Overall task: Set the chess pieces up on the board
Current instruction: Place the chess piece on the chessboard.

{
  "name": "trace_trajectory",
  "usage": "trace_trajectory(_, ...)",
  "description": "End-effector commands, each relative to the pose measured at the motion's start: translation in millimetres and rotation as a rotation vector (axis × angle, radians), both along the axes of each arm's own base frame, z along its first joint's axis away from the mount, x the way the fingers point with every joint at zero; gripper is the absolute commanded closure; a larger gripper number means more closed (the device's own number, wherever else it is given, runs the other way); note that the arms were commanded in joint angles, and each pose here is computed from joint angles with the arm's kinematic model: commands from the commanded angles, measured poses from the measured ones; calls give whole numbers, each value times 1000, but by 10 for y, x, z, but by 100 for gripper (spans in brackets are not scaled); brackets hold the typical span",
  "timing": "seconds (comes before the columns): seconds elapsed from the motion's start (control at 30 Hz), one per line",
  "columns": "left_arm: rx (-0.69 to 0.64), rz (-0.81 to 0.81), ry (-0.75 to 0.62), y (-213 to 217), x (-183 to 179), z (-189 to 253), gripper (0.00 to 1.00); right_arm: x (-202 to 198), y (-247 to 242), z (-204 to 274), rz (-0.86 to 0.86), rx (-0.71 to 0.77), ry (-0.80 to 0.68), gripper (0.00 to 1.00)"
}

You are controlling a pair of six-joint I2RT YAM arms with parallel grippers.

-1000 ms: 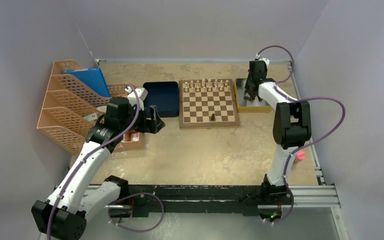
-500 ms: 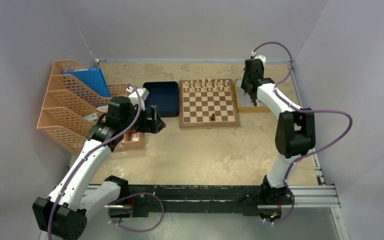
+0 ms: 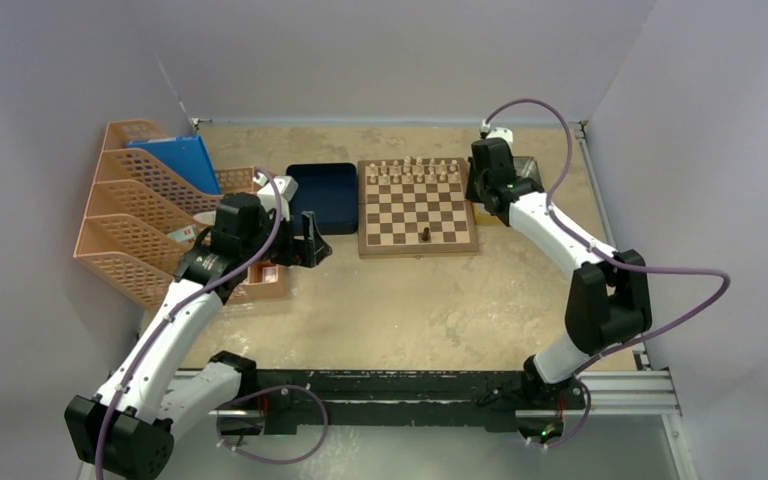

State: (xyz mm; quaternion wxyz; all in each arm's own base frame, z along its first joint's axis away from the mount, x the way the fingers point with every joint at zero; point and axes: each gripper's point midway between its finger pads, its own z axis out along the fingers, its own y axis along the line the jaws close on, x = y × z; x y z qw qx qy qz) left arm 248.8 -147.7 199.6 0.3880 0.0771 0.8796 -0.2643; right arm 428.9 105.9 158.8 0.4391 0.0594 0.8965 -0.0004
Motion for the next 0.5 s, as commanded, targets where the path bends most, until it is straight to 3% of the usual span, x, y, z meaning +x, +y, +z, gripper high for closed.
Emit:
trace_trajectory(0.0,-15,-14,-58,-21,5,131,14,-291,146,-18,5,24,30,86)
trace_trajectory(0.2,-26,-14,-59,-37,9,134,14,-564,474,-295,54,78,76,85)
trace_trajectory(0.47,-25,-19,-51,-45,9,121,14,-541,558,-378,38,85,36,86)
